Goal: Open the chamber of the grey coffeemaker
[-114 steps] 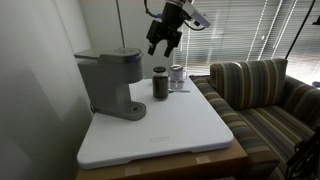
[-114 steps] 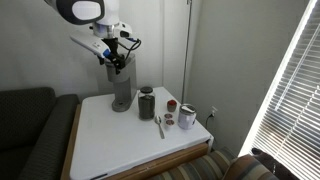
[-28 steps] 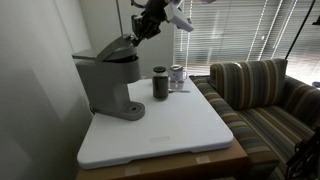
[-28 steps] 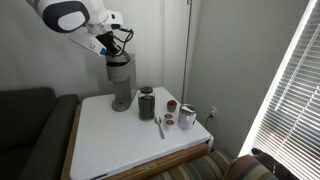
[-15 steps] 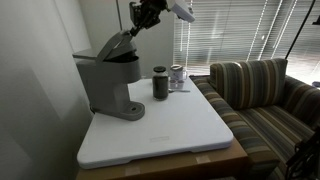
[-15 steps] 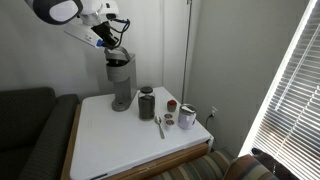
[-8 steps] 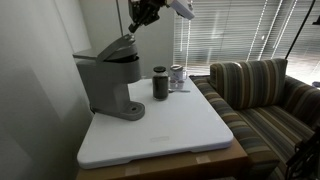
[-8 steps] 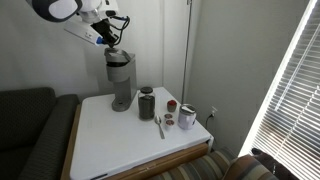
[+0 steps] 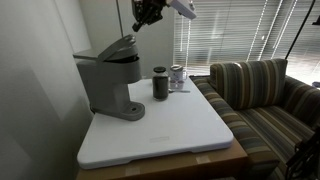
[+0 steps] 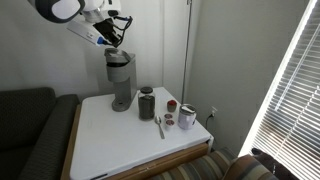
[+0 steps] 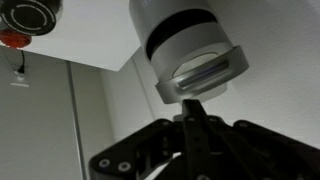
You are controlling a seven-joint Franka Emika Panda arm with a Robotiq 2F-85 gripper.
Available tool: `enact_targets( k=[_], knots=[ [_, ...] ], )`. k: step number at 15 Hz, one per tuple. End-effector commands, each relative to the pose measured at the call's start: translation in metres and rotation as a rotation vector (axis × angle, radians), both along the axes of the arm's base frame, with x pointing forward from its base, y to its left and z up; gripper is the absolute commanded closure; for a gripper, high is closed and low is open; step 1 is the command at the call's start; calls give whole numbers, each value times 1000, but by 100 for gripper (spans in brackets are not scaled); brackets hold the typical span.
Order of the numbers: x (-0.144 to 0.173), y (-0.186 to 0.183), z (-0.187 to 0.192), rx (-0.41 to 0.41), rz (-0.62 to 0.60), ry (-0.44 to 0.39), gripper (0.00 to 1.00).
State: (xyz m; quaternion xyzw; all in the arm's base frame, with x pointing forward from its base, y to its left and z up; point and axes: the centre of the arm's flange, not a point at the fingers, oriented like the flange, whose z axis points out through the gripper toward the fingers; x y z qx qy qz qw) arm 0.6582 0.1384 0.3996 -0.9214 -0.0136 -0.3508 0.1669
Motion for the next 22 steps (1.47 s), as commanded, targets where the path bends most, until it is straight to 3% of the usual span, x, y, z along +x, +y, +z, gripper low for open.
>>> enact_targets(
  k=[1,5,8,14,22],
  knots=[
    [-20,-10,4,-27,-149,9,100],
    [-28,-18,-6,-21,-189,95,100],
    [-25,-11,-13,-10,-151,135,100],
    [-16,16,-15,-22,-52,153,100],
    [-13,17,-16,-55,-67,195,100]
  ],
)
